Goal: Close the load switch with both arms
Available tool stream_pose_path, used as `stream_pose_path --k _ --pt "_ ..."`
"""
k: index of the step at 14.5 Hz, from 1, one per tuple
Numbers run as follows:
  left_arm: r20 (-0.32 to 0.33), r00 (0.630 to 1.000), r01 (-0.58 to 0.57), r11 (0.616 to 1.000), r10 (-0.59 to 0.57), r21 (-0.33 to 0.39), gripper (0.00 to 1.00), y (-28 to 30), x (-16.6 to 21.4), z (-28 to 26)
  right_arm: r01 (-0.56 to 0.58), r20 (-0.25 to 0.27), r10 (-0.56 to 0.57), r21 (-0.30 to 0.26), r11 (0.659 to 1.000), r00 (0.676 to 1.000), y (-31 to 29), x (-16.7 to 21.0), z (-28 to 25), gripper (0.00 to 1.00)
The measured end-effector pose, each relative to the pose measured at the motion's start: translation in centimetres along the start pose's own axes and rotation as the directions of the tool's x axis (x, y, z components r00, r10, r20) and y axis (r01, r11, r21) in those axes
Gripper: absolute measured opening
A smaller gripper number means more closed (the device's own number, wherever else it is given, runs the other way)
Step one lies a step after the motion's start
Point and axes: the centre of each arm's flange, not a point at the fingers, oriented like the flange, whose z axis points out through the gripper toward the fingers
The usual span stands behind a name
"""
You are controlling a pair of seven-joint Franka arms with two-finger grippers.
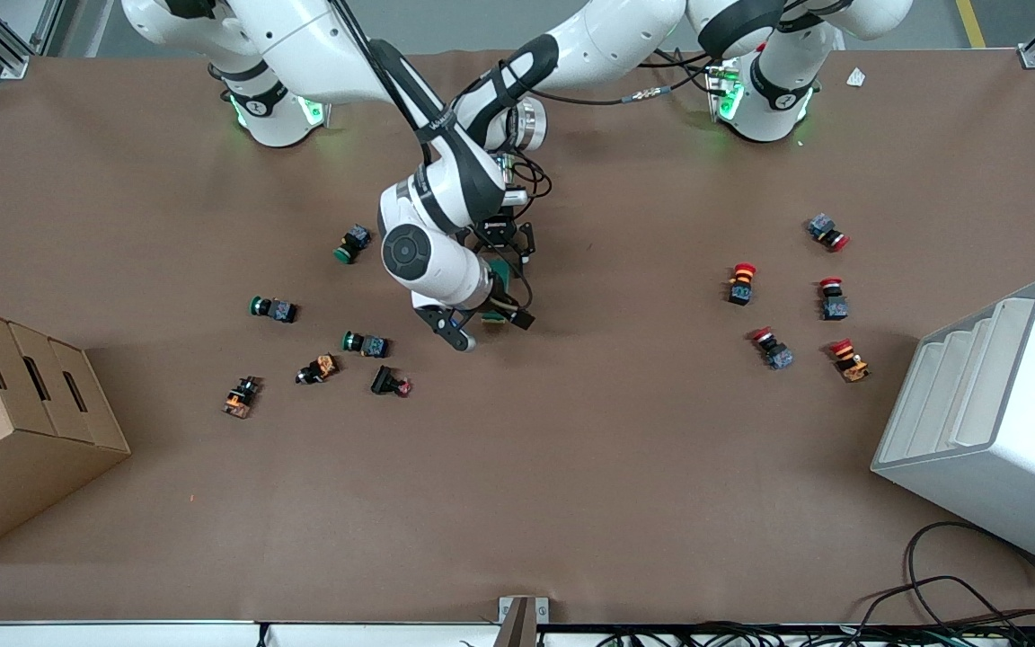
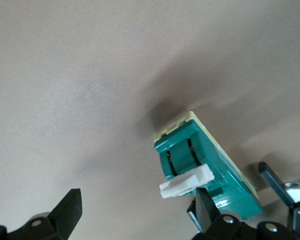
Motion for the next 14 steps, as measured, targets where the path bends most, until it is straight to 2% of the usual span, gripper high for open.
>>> stream_pose_path --k 9,14 --pt "0.000 1.000 -0.001 1.000 0.001 0.000 0.98 0.0 0.0 0.0 0.001 -0.006 -0.001 0.019 1.000 1.000 -1.9 1.4 1.1 1.00" --pt "-0.008 1.000 -0.003 1.000 0.003 0.006 0.98 -0.2 0.1 0.5 0.072 -0.009 -0.072 0.023 0.997 0.997 -2.1 2.1 0.6 1.00"
